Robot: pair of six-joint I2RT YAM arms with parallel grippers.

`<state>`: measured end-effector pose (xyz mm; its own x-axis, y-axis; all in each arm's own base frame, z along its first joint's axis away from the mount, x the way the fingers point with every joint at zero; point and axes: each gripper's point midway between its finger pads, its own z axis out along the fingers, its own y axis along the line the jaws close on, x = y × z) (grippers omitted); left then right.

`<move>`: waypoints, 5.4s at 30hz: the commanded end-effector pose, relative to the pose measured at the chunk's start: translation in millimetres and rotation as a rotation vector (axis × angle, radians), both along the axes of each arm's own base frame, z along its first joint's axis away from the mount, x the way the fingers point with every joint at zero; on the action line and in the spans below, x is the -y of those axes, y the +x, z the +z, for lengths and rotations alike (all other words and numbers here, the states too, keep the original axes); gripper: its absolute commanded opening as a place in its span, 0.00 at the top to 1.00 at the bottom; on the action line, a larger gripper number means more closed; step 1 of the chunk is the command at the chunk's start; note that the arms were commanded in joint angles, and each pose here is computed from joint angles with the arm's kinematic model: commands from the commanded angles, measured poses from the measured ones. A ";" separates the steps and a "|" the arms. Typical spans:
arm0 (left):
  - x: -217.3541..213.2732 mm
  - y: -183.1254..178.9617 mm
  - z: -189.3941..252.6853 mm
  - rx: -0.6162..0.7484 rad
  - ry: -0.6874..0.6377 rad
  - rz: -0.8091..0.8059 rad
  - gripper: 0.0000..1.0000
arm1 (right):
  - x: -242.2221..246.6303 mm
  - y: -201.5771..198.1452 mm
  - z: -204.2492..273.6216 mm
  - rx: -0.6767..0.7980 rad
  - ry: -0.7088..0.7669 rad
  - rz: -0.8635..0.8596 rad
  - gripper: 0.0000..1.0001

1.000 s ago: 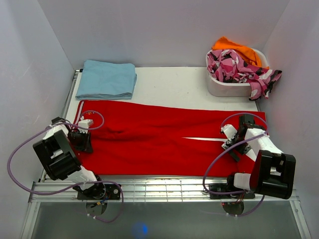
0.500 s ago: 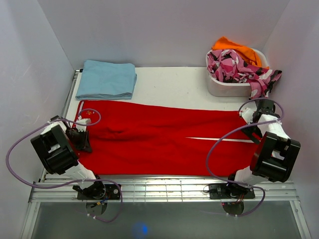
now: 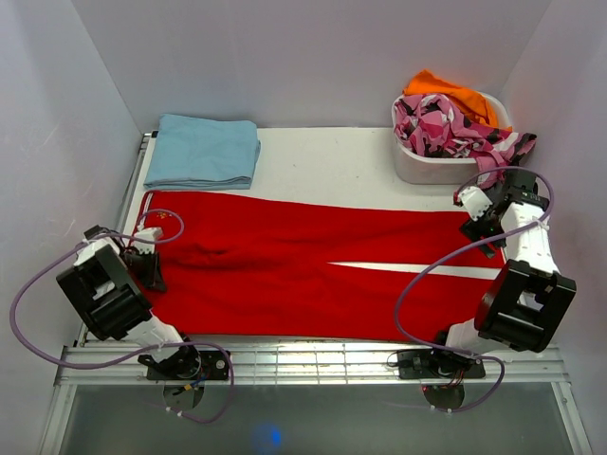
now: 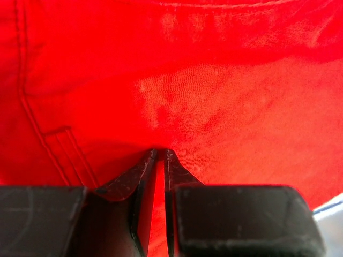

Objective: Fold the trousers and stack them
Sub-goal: Flatten the trousers out

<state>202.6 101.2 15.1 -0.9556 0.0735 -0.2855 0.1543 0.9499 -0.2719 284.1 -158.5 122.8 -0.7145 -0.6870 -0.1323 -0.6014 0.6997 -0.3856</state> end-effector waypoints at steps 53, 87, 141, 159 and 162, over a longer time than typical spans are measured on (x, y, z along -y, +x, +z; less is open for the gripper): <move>-56.5 253.0 112.0 0.441 0.111 -0.420 0.46 | -137.2 127.8 -70.7 -0.090 0.444 0.296 0.54; -17.8 202.8 -7.3 0.388 0.029 -1.058 0.59 | -136.0 96.9 -38.8 -0.024 0.441 0.586 0.36; -8.9 203.3 25.4 0.422 -0.095 -0.976 0.38 | -73.9 92.1 -113.0 -0.249 0.354 0.748 0.92; -22.1 233.5 -15.2 0.415 -0.077 -1.029 0.13 | -66.2 93.3 -118.3 -0.266 0.308 0.739 0.92; -17.6 215.4 -27.8 0.364 -0.115 -1.035 0.15 | -64.5 98.3 -115.4 -0.256 0.299 0.738 0.92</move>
